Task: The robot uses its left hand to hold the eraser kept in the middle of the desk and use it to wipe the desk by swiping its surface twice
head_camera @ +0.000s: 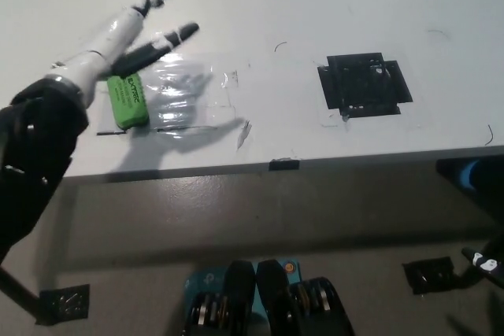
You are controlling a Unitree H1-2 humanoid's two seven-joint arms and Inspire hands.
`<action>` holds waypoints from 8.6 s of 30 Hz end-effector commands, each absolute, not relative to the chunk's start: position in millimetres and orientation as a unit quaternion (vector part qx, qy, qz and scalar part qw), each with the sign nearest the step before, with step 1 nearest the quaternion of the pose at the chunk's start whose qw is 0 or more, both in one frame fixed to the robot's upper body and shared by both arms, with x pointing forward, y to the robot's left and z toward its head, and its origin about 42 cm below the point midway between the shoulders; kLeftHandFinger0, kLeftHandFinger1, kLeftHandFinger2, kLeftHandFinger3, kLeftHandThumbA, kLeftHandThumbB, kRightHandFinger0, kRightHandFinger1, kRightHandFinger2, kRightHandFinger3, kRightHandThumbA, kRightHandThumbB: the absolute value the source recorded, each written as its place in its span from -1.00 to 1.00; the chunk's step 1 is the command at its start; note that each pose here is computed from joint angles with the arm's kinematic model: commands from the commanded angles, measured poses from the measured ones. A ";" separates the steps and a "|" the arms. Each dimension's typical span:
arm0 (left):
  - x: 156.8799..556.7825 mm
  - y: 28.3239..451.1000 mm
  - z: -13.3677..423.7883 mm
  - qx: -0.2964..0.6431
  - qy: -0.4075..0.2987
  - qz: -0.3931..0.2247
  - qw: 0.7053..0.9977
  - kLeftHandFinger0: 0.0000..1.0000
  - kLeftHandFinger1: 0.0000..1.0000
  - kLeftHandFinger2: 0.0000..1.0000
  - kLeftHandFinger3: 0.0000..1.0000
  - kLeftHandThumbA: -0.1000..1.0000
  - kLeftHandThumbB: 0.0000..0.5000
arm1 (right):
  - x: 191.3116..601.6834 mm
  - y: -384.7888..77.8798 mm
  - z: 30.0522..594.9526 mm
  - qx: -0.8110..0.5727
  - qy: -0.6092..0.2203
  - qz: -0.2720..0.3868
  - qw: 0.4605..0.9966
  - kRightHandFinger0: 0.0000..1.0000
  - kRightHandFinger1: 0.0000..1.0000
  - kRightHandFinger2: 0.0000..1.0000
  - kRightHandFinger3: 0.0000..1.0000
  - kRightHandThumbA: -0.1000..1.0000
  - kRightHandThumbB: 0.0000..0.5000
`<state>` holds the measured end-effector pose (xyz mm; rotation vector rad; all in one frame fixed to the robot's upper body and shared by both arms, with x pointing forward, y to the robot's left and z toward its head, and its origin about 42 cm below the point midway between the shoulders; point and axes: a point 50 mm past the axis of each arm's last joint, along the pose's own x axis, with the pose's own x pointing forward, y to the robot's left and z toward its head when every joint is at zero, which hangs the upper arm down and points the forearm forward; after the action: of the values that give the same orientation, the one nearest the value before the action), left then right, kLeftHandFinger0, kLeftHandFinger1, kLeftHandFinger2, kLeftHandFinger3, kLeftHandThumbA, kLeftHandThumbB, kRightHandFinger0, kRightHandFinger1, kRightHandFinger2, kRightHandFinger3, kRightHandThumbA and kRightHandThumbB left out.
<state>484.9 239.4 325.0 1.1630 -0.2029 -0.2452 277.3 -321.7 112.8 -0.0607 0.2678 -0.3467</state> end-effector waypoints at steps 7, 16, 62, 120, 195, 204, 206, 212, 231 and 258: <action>523.2 257.4 383.8 0.865 -0.167 -0.016 0.472 1.00 1.00 1.00 1.00 1.00 0.63 | 275.2 -327.4 127.0 -0.041 0.109 -0.183 0.976 1.00 1.00 1.00 1.00 1.00 -0.39; 498.4 270.8 346.0 0.857 -0.105 0.014 0.505 1.00 1.00 1.00 1.00 1.00 0.72 | 267.6 -326.4 123.4 -0.035 0.115 -0.187 0.975 1.00 1.00 1.00 1.00 1.00 -0.60; 466.6 264.2 237.1 0.731 -0.034 -0.035 0.680 1.00 1.00 1.00 1.00 1.00 0.70 | 256.5 -327.6 118.6 -0.017 0.113 -0.213 0.970 1.00 1.00 1.00 1.00 1.00 -0.51; 432.3 228.6 82.6 0.567 0.140 -0.109 0.805 1.00 1.00 1.00 1.00 1.00 0.73 | 249.4 -333.2 125.5 -0.022 0.091 -0.234 0.968 1.00 1.00 1.00 1.00 1.00 -0.55; 429.5 70.1 62.8 0.621 0.107 -0.294 0.718 1.00 1.00 1.00 1.00 1.00 0.96 | 278.1 -333.1 156.6 -0.069 0.055 -0.210 0.974 1.00 1.00 1.00 1.00 1.00 -0.87; 406.8 138.4 43.1 0.533 0.175 -0.246 0.791 1.00 1.00 1.00 1.00 1.00 0.75 | 272.3 -335.9 151.6 -0.068 0.061 -0.216 0.972 1.00 1.00 1.00 1.00 1.00 -0.91; 405.9 153.1 41.1 0.524 0.198 -0.231 0.796 1.00 1.00 1.00 1.00 1.00 0.76 | 271.4 -335.0 151.0 -0.066 0.059 -0.216 0.972 1.00 1.00 1.00 1.00 1.00 -0.89; 401.2 188.9 38.3 0.517 0.205 -0.203 0.806 1.00 1.00 1.00 1.00 1.00 0.85 | 272.5 -335.3 151.2 -0.071 0.059 -0.216 0.972 1.00 1.00 1.00 1.00 1.00 -0.88; 361.2 283.1 12.1 0.527 0.300 -0.158 0.779 1.00 1.00 1.00 1.00 1.00 0.89 | 269.2 -340.3 151.5 -0.069 0.066 -0.217 0.971 1.00 1.00 1.00 1.00 1.00 -0.89; 315.5 362.3 -3.1 0.544 0.344 -0.107 0.758 1.00 1.00 1.00 1.00 1.00 0.88 | 267.0 -348.3 153.8 -0.077 0.064 -0.222 0.970 1.00 1.00 1.00 1.00 1.00 -0.89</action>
<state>432.5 281.8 133.9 1.2438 0.0157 -0.0672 265.8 -336.1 129.2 -0.1216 0.2160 -0.4317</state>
